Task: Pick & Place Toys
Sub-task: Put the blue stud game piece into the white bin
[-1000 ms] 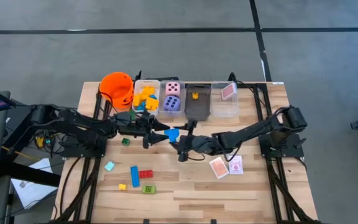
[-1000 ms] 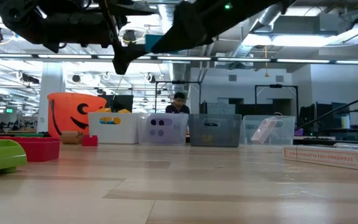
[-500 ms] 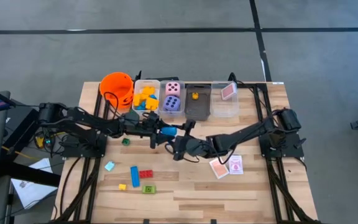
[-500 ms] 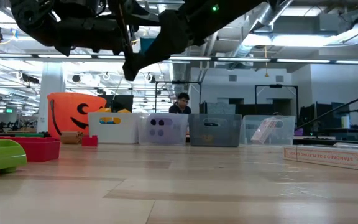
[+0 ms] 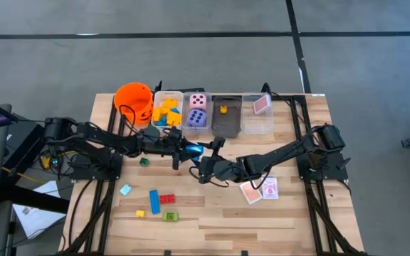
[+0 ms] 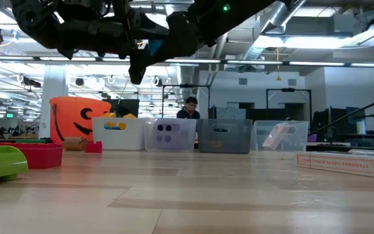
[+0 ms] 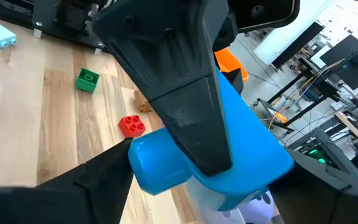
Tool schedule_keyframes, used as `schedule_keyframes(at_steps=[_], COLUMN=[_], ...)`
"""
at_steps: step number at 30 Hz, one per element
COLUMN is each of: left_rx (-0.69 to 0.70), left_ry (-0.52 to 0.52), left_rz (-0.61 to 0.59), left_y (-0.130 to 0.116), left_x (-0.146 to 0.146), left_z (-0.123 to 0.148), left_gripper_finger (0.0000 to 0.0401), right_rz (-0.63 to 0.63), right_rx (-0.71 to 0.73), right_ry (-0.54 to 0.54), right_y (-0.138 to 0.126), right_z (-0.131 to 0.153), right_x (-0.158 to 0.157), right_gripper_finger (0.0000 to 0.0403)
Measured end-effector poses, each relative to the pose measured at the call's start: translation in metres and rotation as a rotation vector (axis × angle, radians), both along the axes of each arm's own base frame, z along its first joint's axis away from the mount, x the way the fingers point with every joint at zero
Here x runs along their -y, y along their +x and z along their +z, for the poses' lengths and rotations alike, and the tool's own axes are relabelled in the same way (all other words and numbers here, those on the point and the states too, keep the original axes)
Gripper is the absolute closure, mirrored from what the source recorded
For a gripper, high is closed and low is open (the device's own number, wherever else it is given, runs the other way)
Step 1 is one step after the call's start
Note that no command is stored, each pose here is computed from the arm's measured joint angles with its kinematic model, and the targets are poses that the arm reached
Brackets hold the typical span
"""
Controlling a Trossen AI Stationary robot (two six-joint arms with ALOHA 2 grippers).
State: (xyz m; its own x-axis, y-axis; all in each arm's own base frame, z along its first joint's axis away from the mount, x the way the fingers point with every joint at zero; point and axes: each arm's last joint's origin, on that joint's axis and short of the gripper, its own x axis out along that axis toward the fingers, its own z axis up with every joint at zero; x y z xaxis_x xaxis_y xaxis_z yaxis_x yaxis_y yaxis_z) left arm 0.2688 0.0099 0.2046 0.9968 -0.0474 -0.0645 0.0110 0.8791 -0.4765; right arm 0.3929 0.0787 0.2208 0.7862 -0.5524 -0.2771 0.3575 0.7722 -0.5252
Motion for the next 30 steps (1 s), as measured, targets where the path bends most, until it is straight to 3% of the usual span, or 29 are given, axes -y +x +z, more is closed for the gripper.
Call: schedule_keyframes(at_steps=[7, 11, 18, 26, 30], left_rx=[-0.041, -0.195, -0.374, -0.361, -0.387], left_ry=[0.078, 0.107, 0.206, 0.406, 0.450], left_rz=[0.039, 0.125, 0.393, 0.807, 0.840], left_y=[-0.001, -0.005, -0.020, -0.045, -0.055], left_x=[-0.011, -0.025, -0.043, -0.053, -0.054], left_z=[-0.003, -0.019, -0.023, 0.011, 0.019], left_gripper_finger=[0.0255, 0.0271, 0.0273, 0.0275, 0.0275], right_rz=[-0.017, -0.075, -0.157, -0.155, -0.157], right_rx=[0.020, 0.056, 0.050, 0.072, 0.073], right_ry=[0.017, -0.002, -0.122, -0.158, -0.158], right_y=[0.000, -0.004, -0.012, -0.014, -0.014], right_z=[0.000, 0.003, 0.010, 0.016, 0.016], right_x=[-0.003, -0.011, -0.025, -0.037, -0.036], right_gripper_finger=[0.0069, 0.0061, 0.0065, 0.0068, 0.0068])
